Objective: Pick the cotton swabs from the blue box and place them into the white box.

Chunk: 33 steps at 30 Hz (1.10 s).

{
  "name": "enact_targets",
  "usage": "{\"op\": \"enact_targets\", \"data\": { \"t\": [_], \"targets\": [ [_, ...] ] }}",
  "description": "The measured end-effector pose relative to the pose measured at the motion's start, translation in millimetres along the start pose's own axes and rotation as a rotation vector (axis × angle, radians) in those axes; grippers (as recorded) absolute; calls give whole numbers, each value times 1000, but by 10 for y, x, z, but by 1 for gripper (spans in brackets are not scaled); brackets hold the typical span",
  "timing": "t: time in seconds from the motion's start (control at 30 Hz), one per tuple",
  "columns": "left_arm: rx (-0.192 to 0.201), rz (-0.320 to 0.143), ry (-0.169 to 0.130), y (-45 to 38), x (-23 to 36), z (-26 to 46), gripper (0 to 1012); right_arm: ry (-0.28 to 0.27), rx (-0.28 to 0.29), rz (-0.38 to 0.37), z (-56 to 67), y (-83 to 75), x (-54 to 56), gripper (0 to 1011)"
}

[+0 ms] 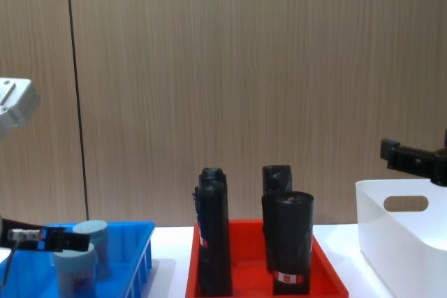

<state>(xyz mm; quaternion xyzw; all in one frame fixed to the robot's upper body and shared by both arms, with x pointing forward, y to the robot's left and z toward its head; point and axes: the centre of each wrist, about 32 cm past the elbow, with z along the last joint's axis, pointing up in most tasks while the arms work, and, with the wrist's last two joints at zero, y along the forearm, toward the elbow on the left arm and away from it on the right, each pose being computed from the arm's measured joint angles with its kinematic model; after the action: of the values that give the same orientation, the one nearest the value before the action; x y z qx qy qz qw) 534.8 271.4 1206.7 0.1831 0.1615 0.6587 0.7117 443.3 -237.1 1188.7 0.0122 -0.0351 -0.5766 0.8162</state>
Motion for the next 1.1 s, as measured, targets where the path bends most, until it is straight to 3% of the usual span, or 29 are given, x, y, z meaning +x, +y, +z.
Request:
{"op": "enact_targets", "data": {
  "t": [0.3, 0.67, 1.1],
  "targets": [
    [17, 0, 8, -62, 76, -1, 1004, 0, 0, 0, 0, 0, 0, 1002],
    [10, -34, 1, -181, 183, -7, 1004, 0, 0, 0, 0, 0, 0, 1002],
    [19, -69, -14, -345, 244, 6, 1004, 0, 0, 0, 0, 0, 0, 1002]
  ]
}}
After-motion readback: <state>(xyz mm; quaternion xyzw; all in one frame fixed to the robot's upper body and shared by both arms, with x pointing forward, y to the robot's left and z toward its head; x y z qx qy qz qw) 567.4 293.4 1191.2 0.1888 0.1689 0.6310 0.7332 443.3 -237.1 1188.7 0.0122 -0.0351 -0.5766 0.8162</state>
